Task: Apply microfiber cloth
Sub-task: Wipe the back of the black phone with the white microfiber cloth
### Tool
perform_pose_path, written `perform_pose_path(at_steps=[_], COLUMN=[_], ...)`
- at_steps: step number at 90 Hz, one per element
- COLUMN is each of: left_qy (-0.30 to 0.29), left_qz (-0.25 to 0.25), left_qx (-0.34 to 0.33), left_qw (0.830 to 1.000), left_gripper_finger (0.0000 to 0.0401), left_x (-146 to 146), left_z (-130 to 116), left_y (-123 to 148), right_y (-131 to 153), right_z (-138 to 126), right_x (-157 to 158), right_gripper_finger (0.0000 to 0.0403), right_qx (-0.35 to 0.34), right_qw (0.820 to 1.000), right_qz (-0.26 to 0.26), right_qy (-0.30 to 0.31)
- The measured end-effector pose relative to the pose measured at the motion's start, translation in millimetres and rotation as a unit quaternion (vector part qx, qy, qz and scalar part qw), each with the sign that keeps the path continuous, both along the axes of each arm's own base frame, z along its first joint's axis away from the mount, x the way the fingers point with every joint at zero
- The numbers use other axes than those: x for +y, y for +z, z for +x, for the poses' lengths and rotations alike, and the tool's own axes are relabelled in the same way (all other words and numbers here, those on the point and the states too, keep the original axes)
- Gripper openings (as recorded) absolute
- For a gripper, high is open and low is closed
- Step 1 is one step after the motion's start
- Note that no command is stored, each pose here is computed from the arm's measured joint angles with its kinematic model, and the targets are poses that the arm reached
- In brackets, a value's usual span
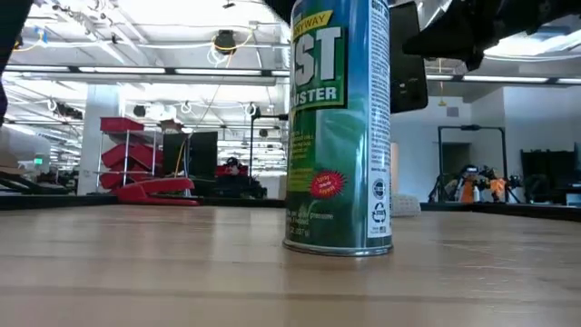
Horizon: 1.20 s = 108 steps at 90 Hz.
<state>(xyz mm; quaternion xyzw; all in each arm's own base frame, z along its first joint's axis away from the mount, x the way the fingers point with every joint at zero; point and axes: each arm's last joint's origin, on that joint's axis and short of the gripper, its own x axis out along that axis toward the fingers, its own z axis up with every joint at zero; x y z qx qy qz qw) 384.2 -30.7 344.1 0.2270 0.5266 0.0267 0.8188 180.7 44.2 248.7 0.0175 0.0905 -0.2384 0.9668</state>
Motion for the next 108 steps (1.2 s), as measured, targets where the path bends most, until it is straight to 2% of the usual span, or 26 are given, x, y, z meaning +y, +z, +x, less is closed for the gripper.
perform_pose_path(at_steps=[12,28,44,62,84,93,108], left_qy=[-0.002,-0.022,0.005,0.025,0.048,0.050,0.050], left_qz=[-0.001,-0.043,-0.042,-0.073,-0.072,-0.086,-0.103], left_qx=[0.006,-0.039,-0.075,-0.075,-0.077,-0.069,-0.005], left_qw=[1.000,0.998,0.996,0.994,0.993,0.993,0.993], left_gripper_finger=[0.0000,0.0000,0.0006,0.0058,0.0136,0.0158,0.0177], left_x=[18.9,40.8,64.7,89.1,107.7,110.2,111.0], left_z=[8.6,21.7,26.2,25.3,22.7,28.7,42.0], left_y=[-27.8,-58.0,-71.9,-76.3,-77.3,-89.8,-137.2], right_y=[-0.8,-2.7,-3.9,-2.4,-2.4,-3.0,-3.4], right_z=[-11.1,-19.4,-24.1,-29.0,-31.0,-31.0,-31.7], right_x=[-4.8,-8.2,-10.3,-12.3,-14.3,-15.7,-16.8], right_gripper_finger=[0.0014,0.0014,0.0014,0.0014,0.0014,0.0014,0.0014], right_qx=[0.016,0.031,0.042,0.040,0.044,0.048,0.051], right_qw=[1.000,0.999,0.998,0.998,0.998,0.997,0.997], right_qz=[0.006,0.012,0.007,0.010,0.009,0.007,0.007], right_qy=[-0.022,-0.032,-0.044,-0.048,-0.052,-0.056,-0.059])
